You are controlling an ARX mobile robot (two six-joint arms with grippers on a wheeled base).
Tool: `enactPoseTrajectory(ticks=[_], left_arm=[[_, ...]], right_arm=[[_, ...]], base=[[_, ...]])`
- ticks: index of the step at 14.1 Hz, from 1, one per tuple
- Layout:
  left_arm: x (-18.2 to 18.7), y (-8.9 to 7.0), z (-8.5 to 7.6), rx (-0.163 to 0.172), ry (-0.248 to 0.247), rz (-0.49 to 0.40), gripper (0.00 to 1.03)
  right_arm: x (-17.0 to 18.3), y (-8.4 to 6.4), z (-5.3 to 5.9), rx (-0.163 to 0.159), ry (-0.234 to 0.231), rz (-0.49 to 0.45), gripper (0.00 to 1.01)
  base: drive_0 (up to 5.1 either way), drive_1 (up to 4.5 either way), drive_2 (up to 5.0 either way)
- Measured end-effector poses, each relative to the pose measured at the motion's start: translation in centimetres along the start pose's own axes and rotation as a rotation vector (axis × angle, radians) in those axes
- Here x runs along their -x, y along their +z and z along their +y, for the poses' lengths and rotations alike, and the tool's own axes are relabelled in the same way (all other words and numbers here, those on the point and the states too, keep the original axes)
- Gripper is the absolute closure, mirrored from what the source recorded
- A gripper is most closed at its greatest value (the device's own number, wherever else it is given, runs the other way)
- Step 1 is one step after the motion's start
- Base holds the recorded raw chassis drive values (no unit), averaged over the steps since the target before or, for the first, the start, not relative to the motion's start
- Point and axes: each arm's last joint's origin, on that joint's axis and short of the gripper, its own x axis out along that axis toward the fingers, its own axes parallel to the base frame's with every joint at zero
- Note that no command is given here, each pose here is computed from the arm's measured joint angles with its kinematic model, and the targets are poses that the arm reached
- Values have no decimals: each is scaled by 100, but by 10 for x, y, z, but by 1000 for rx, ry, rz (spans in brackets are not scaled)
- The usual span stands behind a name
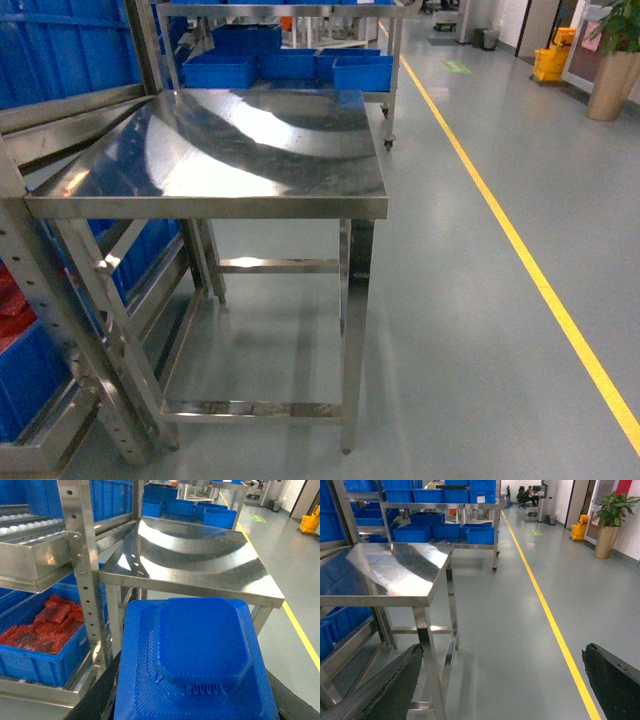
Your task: Pick blue part to blue bin on bottom shelf
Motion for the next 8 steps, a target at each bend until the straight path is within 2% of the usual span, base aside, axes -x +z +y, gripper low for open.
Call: enactPoseTrajectory(ticks=[5, 8], left_arm=[[0, 0, 0, -1, 0, 2, 60], [0, -1, 0, -7, 1, 12, 60]], right_arm=[[0, 0, 0, 0, 0, 0, 3], [0, -1, 0, 0, 0, 7, 3]], base=[[0, 408, -408], [0, 0, 0]])
